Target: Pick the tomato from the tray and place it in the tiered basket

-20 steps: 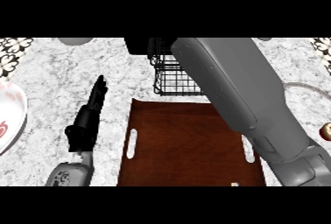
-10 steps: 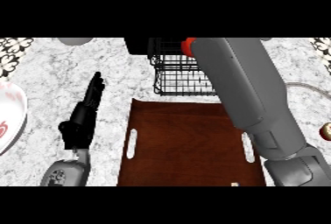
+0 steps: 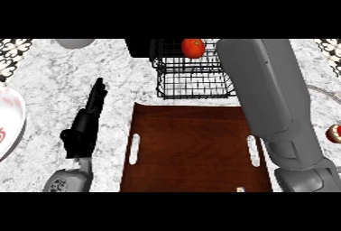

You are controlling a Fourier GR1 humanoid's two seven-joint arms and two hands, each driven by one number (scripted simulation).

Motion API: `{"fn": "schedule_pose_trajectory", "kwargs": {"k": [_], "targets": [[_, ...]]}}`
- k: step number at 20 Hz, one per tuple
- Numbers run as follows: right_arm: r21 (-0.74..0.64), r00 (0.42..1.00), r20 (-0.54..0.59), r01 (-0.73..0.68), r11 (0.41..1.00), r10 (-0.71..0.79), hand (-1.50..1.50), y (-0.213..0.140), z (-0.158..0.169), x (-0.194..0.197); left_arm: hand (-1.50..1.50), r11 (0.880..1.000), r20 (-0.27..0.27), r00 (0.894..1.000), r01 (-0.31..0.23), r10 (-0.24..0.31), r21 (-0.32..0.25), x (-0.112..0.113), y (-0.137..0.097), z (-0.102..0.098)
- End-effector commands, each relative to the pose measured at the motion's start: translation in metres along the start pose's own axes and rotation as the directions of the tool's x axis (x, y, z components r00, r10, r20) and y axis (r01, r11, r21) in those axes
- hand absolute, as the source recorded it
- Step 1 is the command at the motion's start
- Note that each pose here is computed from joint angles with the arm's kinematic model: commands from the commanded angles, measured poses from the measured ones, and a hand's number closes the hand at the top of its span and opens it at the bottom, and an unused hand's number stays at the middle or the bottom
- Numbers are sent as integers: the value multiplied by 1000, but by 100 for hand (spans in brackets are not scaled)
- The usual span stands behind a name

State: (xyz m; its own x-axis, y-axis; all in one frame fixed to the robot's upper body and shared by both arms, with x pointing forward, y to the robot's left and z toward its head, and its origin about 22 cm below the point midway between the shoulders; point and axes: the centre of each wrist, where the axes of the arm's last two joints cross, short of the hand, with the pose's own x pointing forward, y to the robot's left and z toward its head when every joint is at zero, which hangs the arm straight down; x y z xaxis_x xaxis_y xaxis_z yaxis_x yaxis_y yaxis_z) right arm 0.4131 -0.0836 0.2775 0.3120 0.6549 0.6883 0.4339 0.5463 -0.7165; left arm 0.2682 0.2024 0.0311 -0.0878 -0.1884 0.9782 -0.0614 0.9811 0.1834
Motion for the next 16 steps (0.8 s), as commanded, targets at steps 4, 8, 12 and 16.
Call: {"fn": "schedule_pose_trajectory", "kwargs": {"k": [4,8,12,16], "targets": [[-163,958,-175,201,966,-229,-150,-49,-17,-56,0,1000,-6,1000,-4,4,28,-3,4,7],[-185,919,-184,314,931,-347,-150,-78,-2,-96,0,999,-26,1000,5,-3,49,-7,6,8],[-186,927,-154,313,931,-342,-150,-117,23,-148,0,996,-41,999,4,0,87,-5,7,4],[-170,924,-129,337,926,-360,-150,-143,64,-203,0,996,-35,999,17,-15,84,-12,18,9]]}}
